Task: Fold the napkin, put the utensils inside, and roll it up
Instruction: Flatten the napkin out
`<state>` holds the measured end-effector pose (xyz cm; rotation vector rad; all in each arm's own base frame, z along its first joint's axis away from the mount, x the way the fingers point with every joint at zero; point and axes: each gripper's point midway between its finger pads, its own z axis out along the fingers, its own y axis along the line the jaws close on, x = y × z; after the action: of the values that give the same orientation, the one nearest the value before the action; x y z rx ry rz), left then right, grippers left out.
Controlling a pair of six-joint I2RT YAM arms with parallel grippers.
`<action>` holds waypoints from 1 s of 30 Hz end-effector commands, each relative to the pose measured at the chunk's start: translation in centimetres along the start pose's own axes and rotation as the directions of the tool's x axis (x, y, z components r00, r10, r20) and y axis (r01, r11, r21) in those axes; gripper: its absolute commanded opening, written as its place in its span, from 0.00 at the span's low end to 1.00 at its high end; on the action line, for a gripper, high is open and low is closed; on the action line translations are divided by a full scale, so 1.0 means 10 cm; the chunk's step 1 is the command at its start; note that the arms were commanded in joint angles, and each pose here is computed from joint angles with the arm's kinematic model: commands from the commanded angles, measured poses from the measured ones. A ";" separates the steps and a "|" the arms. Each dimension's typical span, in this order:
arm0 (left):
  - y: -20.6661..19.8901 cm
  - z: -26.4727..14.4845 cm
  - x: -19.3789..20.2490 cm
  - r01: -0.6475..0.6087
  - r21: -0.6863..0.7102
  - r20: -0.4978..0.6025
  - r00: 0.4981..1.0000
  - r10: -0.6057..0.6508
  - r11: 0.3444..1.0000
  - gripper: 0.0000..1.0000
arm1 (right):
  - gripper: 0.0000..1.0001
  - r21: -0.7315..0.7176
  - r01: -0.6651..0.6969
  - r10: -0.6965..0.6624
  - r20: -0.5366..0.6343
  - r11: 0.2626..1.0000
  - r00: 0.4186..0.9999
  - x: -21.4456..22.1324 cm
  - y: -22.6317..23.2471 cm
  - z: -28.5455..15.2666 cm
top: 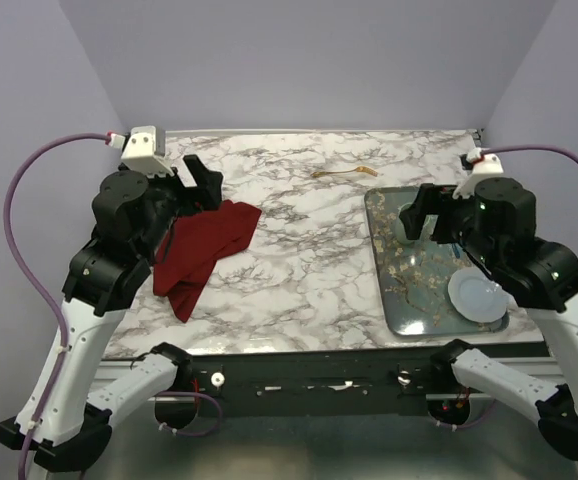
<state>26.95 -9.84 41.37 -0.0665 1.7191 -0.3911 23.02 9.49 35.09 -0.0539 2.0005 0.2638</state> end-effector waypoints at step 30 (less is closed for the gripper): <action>1.18 2.08 2.90 -0.253 -0.575 -0.562 0.813 -0.151 0.778 0.55 | 1.00 -0.329 -0.192 0.001 -0.502 0.925 0.865 1.37 1.23 1.92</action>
<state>40.90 -11.06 6.96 -0.3341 2.5043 0.2233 32.05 25.62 17.75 -0.2839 2.4345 0.7151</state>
